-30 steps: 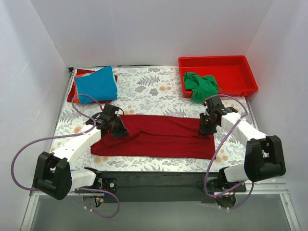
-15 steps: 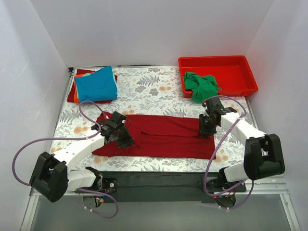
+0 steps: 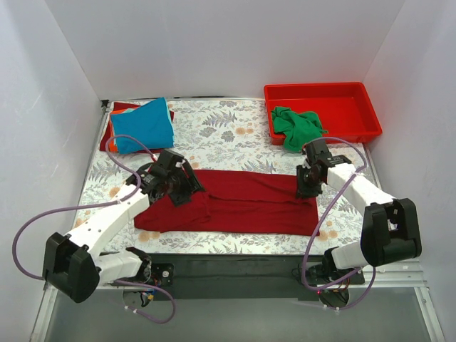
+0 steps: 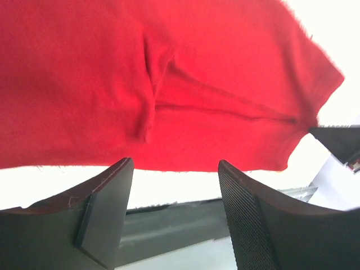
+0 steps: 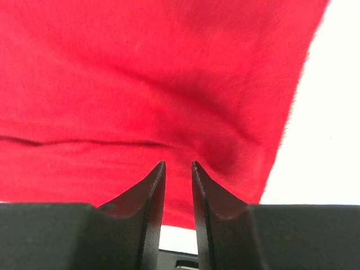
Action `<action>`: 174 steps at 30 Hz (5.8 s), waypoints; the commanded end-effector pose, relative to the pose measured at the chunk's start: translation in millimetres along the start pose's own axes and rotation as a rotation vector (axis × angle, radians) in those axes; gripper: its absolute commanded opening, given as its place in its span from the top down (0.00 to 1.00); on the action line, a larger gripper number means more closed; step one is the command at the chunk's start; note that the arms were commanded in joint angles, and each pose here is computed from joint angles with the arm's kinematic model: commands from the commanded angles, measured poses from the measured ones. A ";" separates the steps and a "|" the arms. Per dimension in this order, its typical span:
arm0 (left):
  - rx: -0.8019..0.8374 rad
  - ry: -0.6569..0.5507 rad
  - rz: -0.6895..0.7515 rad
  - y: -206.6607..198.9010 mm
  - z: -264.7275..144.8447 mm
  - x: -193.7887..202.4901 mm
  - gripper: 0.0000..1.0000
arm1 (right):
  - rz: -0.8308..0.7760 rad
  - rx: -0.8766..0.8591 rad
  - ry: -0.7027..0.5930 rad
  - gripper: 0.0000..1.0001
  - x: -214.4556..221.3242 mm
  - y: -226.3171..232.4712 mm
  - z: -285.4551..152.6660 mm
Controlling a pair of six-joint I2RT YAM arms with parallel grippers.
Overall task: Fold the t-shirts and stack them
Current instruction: Fold the tshirt
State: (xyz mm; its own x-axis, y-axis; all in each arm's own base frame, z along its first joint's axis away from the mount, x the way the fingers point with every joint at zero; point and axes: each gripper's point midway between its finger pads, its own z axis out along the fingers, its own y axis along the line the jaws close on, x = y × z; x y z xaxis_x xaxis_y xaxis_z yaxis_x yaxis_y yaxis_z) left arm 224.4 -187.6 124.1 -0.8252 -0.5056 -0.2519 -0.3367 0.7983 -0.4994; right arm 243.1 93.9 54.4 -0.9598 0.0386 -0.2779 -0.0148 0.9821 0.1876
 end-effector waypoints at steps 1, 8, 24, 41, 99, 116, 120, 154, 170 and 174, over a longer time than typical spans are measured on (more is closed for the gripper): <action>-0.054 -0.071 0.010 16.1 -7.3 -35.0 0.39 | -0.035 0.086 -0.126 0.67 -37.1 -9.2 -25.0; -0.062 -0.172 -0.023 51.5 -14.3 -103.0 0.38 | -0.017 0.183 -0.133 0.64 -54.3 -36.6 -28.9; -0.109 -0.239 -0.114 116.2 11.1 -185.5 0.37 | 0.116 0.207 -0.117 0.64 -70.1 -59.7 5.9; -0.138 -0.205 -0.131 135.3 53.7 -207.5 0.39 | 0.127 0.175 -0.163 0.67 -86.0 -78.6 39.3; -0.099 -0.170 -0.220 136.4 100.7 -234.1 0.77 | 0.118 0.123 -0.067 0.99 -68.2 -82.6 73.8; -0.203 -0.242 -0.175 153.1 87.3 -244.8 0.97 | 0.147 0.201 -0.077 0.99 -76.6 -96.9 62.3; -0.250 -0.264 -0.174 160.5 81.1 -246.0 0.97 | 0.174 0.220 -0.080 0.99 -76.4 -107.4 58.5; -0.237 -0.377 -0.012 77.8 7.2 -243.4 0.50 | 0.117 0.098 -0.168 0.68 -75.2 -46.8 0.1; -0.050 -0.071 -0.065 40.8 58.3 -103.7 0.50 | 0.055 0.046 0.009 0.72 -19.8 -22.1 39.3; -0.079 -0.027 -0.100 62.9 67.2 -78.9 0.50 | 0.063 0.075 0.058 0.73 -3.3 -29.8 49.6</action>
State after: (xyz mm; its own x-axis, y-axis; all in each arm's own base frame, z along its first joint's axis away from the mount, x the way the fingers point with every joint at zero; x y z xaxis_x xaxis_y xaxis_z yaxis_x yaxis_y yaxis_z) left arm 303.3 -112.4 51.8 -0.7862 -0.5704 -0.2378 -0.4527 0.7935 -0.4067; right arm 271.5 80.7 18.1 -0.9634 0.0814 -0.2555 0.0391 0.9852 0.1667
